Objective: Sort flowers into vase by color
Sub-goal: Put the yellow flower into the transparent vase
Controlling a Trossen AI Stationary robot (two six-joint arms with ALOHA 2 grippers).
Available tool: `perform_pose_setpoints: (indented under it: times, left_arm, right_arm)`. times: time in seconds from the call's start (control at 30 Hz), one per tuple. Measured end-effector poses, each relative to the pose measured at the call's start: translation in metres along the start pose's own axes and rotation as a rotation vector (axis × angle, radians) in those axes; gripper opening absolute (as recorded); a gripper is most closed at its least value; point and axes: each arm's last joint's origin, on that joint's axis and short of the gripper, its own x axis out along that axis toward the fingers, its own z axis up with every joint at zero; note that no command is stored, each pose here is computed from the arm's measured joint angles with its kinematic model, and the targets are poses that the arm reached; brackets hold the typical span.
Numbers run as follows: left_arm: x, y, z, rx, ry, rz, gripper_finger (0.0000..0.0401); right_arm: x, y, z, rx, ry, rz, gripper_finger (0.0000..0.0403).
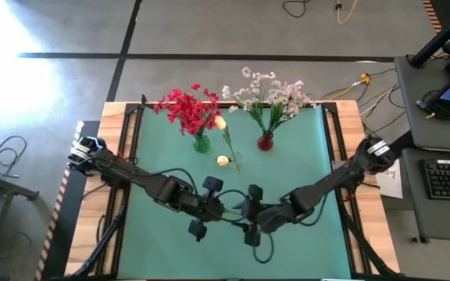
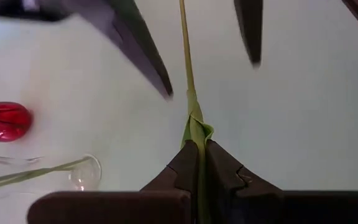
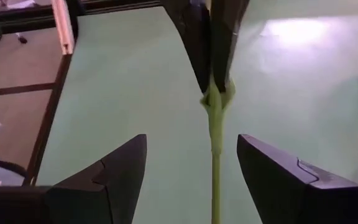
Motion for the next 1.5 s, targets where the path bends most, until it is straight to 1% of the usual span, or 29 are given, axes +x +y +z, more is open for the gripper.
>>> perform_pose_setpoints:
  times: [0.1, 0.23, 0.33, 0.43, 0.53, 0.67, 0.73, 0.87, 1.03, 1.13, 1.23, 1.33, 1.5]
  left_arm:
    - [-0.001, 0.0, 0.002, 0.002, -0.008, 0.0, 0.0001]
    - [-0.001, -0.001, 0.0, 0.009, 0.004, -0.004, 0.0001]
    - [0.0, -0.001, -0.001, 0.009, 0.013, -0.004, 0.0001]
    - [0.0, -0.001, -0.001, 0.011, 0.013, -0.004, 0.0002]
    - [-0.001, 0.0, 0.0, 0.025, 0.009, -0.005, 0.0002]
    - [-0.001, 0.0, 0.001, 0.031, 0.004, 0.009, 0.0002]
    - [-0.001, 0.0, 0.001, 0.031, 0.002, 0.016, 0.0005]
    - [-0.003, -0.002, 0.001, 0.056, 0.0, 0.014, 0.0029]
    - [-0.015, 0.001, 0.003, 0.067, -0.018, 0.018, 0.0082]
    - [-0.027, 0.004, 0.006, 0.068, -0.01, 0.016, 0.011]
    - [-0.045, 0.008, 0.008, 0.055, -0.004, 0.013, 0.0127]
    - [-0.063, 0.011, 0.009, 0.031, -0.038, 0.007, 0.0134]
    - [-0.095, 0.015, 0.003, -0.011, -0.112, 0.005, 0.0135]
  right_arm:
    - [0.01, -0.001, 0.0, -0.01, 0.062, -0.044, 0.0242]
    - [0.017, -0.002, 0.003, -0.007, 0.096, -0.071, 0.0242]
    - [0.019, -0.005, 0.005, 0.01, 0.101, -0.064, 0.0227]
    - [0.021, -0.007, 0.007, 0.031, 0.114, -0.031, 0.0185]
    - [0.024, -0.01, 0.008, 0.039, 0.132, -0.006, 0.0127]
    - [0.024, -0.01, 0.006, 0.03, 0.143, -0.002, 0.0048]
    - [0.024, -0.01, 0.006, 0.028, 0.142, -0.001, 0.002]
    - [0.024, -0.01, 0.004, 0.024, 0.15, -0.004, 0.0014]
    - [0.024, -0.014, -0.003, 0.005, 0.198, -0.027, 0.0011]
    - [0.026, -0.016, -0.01, -0.002, 0.213, -0.035, 0.0012]
    - [0.027, -0.018, -0.017, -0.022, 0.213, -0.044, 0.0012]
    - [0.026, -0.021, -0.023, -0.019, 0.154, -0.015, 0.0012]
    - [0.013, -0.032, -0.036, -0.003, -0.019, 0.061, 0.0012]
